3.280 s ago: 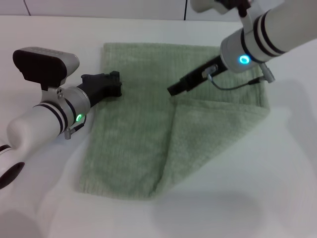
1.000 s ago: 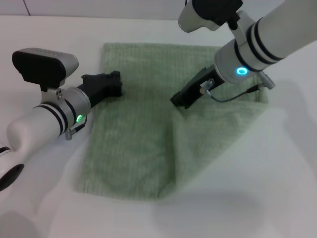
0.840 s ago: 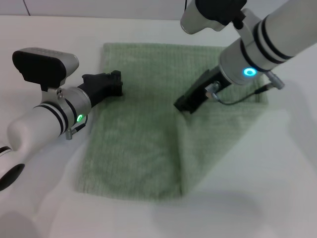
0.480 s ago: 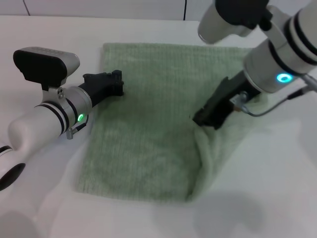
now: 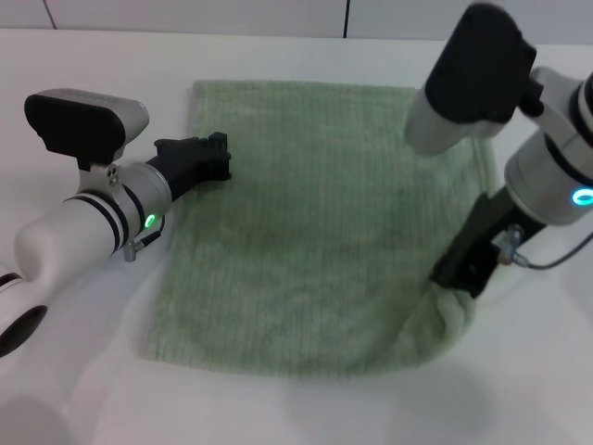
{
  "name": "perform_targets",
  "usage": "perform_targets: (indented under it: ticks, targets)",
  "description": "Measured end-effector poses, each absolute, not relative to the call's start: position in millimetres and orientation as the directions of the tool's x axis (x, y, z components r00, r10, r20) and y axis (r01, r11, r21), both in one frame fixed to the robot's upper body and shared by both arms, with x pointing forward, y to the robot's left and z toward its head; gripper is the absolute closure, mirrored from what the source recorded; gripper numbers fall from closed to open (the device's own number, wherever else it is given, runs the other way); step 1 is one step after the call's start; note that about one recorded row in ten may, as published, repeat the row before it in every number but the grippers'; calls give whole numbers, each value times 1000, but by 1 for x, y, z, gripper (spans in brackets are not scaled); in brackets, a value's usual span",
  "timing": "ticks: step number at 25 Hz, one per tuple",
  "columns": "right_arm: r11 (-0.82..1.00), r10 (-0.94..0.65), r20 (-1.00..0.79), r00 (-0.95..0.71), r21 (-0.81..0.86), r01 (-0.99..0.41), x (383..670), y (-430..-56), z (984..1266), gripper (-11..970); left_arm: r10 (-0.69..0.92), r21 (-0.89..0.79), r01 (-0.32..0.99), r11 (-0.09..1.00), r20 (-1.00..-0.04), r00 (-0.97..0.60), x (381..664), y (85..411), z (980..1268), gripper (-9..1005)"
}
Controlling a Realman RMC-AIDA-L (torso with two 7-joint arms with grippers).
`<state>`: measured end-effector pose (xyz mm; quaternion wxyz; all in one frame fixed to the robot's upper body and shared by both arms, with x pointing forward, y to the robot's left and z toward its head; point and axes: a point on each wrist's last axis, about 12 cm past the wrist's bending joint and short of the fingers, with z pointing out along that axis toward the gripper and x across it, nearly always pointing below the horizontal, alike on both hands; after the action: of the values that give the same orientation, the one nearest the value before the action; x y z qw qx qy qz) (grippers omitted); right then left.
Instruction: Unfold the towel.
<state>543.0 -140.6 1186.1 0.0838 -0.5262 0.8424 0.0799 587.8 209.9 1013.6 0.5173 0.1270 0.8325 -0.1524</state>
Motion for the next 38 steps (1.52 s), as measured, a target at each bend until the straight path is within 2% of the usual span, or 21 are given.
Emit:
perform_targets:
  ticks: [8, 13, 22, 24, 29, 33, 38]
  targets:
    - [453, -882, -104, -459, 83, -888, 532, -143, 1161, 924, 56, -121, 366, 923, -898, -437, 588, 210, 1013, 997]
    - [440, -892, -84, -445, 71, -895, 529, -142, 1158, 924, 56, -121, 363, 924, -896, -440, 588, 211, 1013, 997]
    - [405, -911, -74, -406, 25, -914, 530, -135, 1160, 834, 47, -128, 362, 923, -898, -437, 587, 210, 1013, 997]
    - [390, -916, -94, -389, 9, -921, 529, -131, 1164, 814, 47, -128, 362, 923, -898, -437, 587, 210, 1013, 997]
    - [389, -911, -168, -376, -54, -919, 534, -128, 1177, 621, 44, -132, 363, 922, -898, -438, 585, 210, 1013, 998]
    - [450, -874, -306, -378, -216, -866, 552, -131, 1188, 621, 39, -136, 362, 922, -898, -438, 584, 210, 1012, 998]
    - [570, -753, -588, -294, -359, -739, 568, -138, 1201, 622, 25, -148, 360, 921, -901, -434, 581, 210, 1012, 998]
